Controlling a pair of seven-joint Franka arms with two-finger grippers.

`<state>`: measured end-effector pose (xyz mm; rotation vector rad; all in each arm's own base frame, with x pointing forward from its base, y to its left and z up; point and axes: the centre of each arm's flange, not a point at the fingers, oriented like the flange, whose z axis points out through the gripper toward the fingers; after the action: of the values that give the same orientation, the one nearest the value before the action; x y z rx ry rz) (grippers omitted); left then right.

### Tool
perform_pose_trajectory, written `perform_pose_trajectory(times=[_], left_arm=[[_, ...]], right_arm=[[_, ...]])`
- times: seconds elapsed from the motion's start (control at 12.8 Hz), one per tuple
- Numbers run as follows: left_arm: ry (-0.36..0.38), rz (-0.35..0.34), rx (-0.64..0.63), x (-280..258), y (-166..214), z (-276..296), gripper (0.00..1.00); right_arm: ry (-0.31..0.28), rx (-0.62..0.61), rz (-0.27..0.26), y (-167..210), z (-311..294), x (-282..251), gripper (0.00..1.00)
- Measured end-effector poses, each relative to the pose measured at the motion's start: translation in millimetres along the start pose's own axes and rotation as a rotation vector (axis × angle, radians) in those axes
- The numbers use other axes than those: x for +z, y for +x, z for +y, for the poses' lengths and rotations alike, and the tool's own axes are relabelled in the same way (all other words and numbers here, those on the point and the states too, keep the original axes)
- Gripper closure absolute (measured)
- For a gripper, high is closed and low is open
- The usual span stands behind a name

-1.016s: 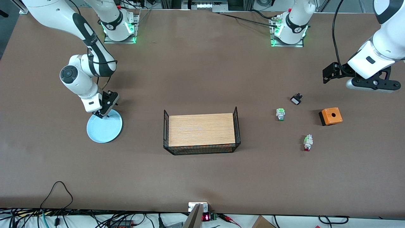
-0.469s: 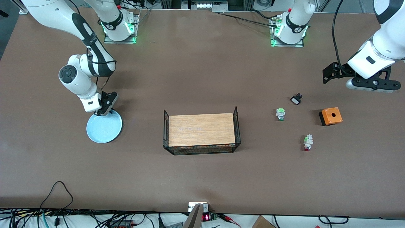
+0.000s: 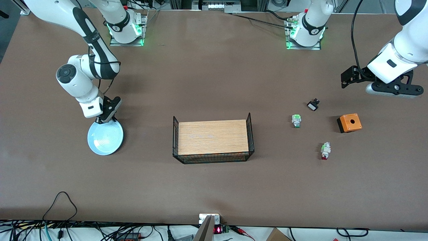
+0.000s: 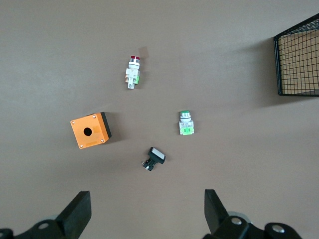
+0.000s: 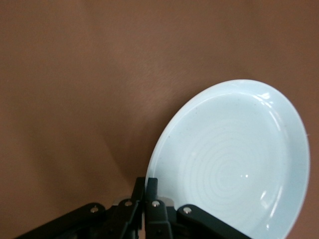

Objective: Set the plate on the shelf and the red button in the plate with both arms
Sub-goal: 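Lift the plate with the right gripper toward the wooden block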

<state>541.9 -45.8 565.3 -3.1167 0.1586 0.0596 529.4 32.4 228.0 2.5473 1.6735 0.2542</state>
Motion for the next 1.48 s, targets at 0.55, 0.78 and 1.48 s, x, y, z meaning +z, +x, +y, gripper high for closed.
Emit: perform_pose_trajectory(times=[0.55, 0.78, 1.48], left_arm=[[0.0, 0.0, 0.0, 0.0, 0.0, 0.0, 0.0], [0.0, 0.0, 0.0, 0.0, 0.0, 0.0, 0.0], [0.0, 0.0, -0.001, 0.0, 0.0, -0.3, 0.0]], right_arm=[[-0.019, -0.111, 0.019, 92.7, 42.4, -93.2, 0.97], [-0.018, -0.154, 0.027, 138.3, 55.6, -143.9, 0.97], [-0.041, -0.281, 0.116, 284.5, -19.4, -230.7, 0.97]])
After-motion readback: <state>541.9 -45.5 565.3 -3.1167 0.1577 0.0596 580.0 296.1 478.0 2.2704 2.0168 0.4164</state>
